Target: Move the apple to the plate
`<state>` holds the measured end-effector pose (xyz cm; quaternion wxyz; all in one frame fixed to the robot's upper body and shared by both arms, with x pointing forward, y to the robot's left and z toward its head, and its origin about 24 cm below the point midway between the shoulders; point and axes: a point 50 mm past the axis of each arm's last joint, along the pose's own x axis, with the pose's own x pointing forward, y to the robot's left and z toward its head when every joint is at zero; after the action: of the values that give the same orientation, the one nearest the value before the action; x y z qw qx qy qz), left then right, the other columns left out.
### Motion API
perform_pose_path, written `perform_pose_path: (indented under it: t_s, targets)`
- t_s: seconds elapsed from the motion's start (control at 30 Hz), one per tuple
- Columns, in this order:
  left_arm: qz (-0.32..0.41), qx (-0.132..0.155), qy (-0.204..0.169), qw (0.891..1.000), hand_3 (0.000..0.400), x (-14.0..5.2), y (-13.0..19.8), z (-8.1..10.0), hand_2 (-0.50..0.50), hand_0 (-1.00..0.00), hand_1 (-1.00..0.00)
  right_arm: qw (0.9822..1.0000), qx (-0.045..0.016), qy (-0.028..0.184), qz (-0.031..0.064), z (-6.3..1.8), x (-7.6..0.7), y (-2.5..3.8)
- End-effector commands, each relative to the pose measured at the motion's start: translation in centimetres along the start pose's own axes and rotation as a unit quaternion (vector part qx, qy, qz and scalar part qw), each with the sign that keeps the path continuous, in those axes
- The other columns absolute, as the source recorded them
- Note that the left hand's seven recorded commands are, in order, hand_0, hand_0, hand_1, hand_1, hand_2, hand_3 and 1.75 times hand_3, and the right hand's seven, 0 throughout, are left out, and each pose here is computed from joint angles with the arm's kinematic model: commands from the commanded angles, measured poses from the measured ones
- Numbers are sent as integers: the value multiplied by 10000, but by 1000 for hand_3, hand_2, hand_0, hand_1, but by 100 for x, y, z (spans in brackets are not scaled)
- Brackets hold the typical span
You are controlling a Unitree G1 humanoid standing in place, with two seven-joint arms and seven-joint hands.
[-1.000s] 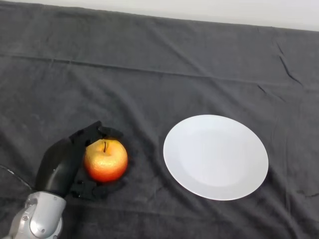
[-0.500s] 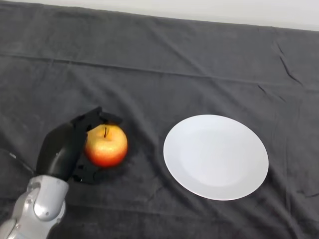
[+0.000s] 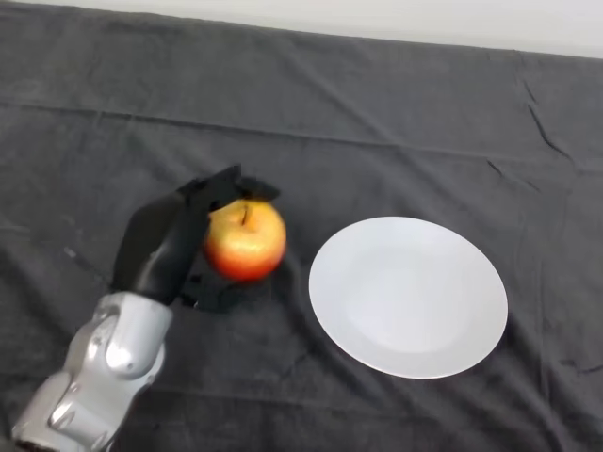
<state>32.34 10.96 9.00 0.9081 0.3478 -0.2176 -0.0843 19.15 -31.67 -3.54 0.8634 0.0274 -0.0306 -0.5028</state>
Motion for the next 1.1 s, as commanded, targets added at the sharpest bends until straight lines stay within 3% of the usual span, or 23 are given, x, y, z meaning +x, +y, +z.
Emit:
perform_pose_path:
  t_s: [0.03, 0.4, 0.8, 1.07, 1.1]
  targets:
    - [-13, 29, -283, 9996, 400, 142, -34, 109, 0, -1000, -1000, 9914, -398, 1247, -86, -469, -608, -244]
    - [-384, -166, -526, 9977, 400, 311, -375, 271, 0, -1000, -1000, 9914, -397, 1247, -86, -468, -609, -244]
    - [-1033, -362, -733, 9913, 400, 268, -723, 381, 0, -1000, -1000, 9914, -396, 1247, -87, -467, -610, -244]
    - [-1384, -399, -777, 9865, 400, 250, -788, 376, 0, -1000, -1000, 9914, -395, 1247, -87, -467, -610, -244]
    - [-1419, -400, -776, 9860, 331, 249, -791, 372, 22, -784, -827, 9914, -395, 1247, -87, -467, -610, -244]
